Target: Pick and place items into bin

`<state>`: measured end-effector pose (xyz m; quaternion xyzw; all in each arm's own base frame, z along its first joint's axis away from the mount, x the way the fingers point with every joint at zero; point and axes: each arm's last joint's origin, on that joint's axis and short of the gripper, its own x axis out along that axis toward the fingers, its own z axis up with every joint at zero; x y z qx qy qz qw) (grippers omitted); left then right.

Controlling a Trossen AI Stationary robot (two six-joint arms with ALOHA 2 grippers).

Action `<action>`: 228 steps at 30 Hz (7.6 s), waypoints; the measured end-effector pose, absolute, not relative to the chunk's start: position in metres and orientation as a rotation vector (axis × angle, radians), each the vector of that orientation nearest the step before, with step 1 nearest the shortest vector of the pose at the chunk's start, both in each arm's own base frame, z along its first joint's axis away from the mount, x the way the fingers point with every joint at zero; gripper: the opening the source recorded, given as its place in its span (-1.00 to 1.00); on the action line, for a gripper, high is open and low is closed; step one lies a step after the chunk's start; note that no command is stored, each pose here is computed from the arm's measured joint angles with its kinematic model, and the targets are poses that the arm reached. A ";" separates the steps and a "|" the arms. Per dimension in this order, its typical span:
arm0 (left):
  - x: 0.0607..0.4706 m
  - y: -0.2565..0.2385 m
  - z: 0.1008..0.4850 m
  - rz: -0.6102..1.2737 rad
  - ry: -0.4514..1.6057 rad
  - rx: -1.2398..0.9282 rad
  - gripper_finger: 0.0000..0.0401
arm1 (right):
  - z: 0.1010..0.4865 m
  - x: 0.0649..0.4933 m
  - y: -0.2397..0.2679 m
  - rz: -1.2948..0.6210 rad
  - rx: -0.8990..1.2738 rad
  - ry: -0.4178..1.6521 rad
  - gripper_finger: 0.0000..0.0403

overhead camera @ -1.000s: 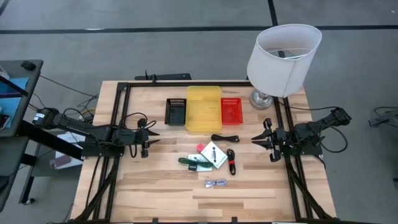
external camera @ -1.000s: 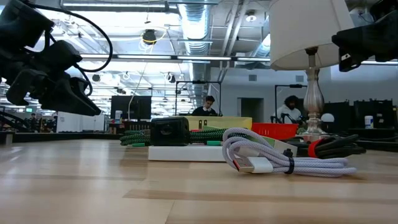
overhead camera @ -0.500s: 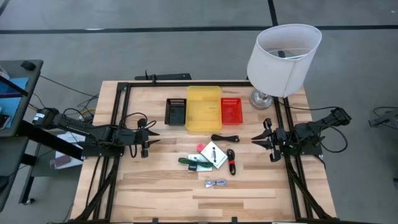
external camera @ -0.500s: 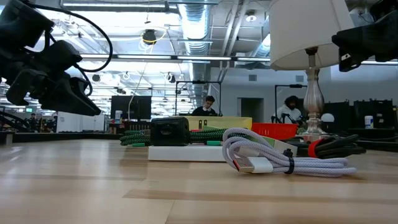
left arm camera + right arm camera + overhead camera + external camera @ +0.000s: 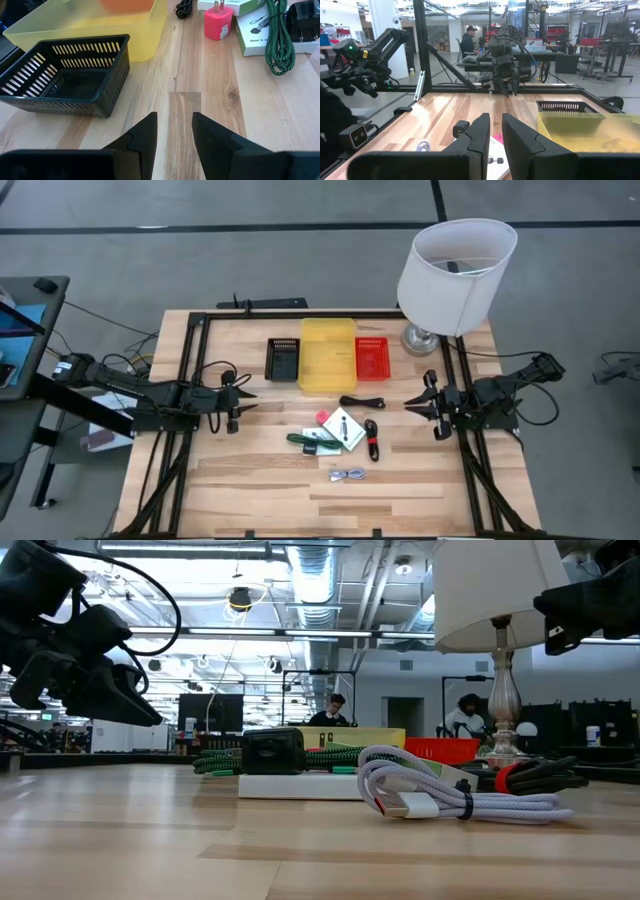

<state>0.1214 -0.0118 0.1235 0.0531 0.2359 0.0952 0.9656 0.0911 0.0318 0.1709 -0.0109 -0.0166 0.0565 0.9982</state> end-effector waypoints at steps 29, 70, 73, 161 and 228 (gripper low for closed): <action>0.121 -0.012 0.123 0.193 0.477 0.107 -0.42 | 0.183 0.090 0.032 0.145 0.147 -0.148 -0.77; 0.121 -0.012 0.124 0.192 0.477 0.107 -0.42 | 0.125 0.116 0.033 -0.135 -0.091 0.427 -0.04; 0.121 -0.012 0.123 0.192 0.477 0.108 -0.42 | 0.123 0.119 0.033 -0.147 -0.093 0.441 -0.05; 0.121 -0.012 0.123 0.192 0.477 0.108 -0.42 | 0.139 0.299 -0.020 -0.150 0.077 1.374 -0.61; 0.121 -0.012 0.123 0.193 0.477 0.108 -0.42 | 0.290 0.355 -0.152 -0.423 0.405 0.802 -0.64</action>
